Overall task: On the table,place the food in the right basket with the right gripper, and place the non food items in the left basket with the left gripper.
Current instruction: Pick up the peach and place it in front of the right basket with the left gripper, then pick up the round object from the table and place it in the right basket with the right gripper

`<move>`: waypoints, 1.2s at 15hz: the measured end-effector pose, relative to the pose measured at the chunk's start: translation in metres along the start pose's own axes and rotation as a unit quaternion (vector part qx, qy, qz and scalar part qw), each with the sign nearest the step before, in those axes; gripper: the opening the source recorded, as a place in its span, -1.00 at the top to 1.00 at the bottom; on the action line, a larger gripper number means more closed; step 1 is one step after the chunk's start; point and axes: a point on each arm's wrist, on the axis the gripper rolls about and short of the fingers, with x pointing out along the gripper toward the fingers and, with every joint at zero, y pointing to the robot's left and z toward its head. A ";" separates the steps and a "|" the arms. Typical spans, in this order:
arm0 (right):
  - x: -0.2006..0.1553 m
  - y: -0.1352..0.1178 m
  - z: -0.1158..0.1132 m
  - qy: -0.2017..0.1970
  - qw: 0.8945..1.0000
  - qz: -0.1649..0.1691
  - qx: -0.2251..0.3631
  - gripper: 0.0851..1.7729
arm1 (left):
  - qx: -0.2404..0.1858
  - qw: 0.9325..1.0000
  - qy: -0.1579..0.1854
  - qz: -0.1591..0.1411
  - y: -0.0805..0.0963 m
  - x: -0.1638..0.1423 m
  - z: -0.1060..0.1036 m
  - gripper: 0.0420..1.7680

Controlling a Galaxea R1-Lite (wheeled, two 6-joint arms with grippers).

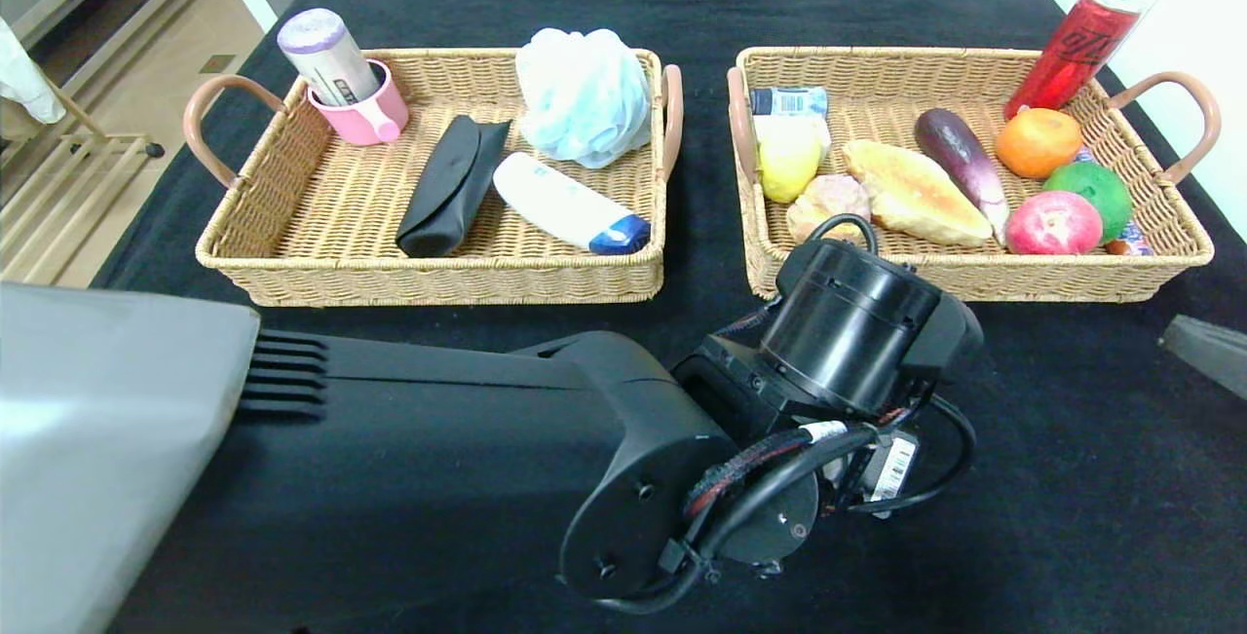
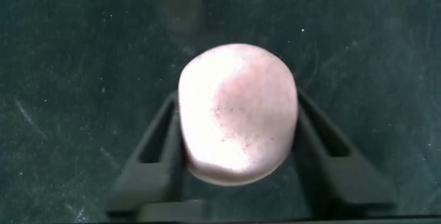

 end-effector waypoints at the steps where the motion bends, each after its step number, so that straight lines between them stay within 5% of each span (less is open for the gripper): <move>1: 0.000 0.000 0.000 -0.001 1.000 0.000 -0.001 -0.93 | 0.000 1.000 0.000 0.001 0.000 -0.001 0.000 -0.24; 9: -0.007 0.000 0.005 -0.013 1.000 -0.003 -0.002 -0.93 | 0.002 1.000 -0.016 0.021 0.005 -0.028 0.007 -0.69; 11: -0.007 0.000 0.002 0.012 1.000 -0.002 0.003 -0.93 | 0.010 1.000 -0.013 0.022 0.014 -0.046 0.002 -0.74; 15: 0.002 -0.001 -0.002 0.045 0.999 0.004 0.010 -0.93 | 0.034 0.999 -0.013 0.016 0.051 -0.093 -0.018 -0.82; 18: 0.015 0.000 -0.010 0.079 0.997 0.012 0.022 -0.93 | 0.040 0.997 -0.054 -0.023 0.093 -0.135 -0.034 -0.86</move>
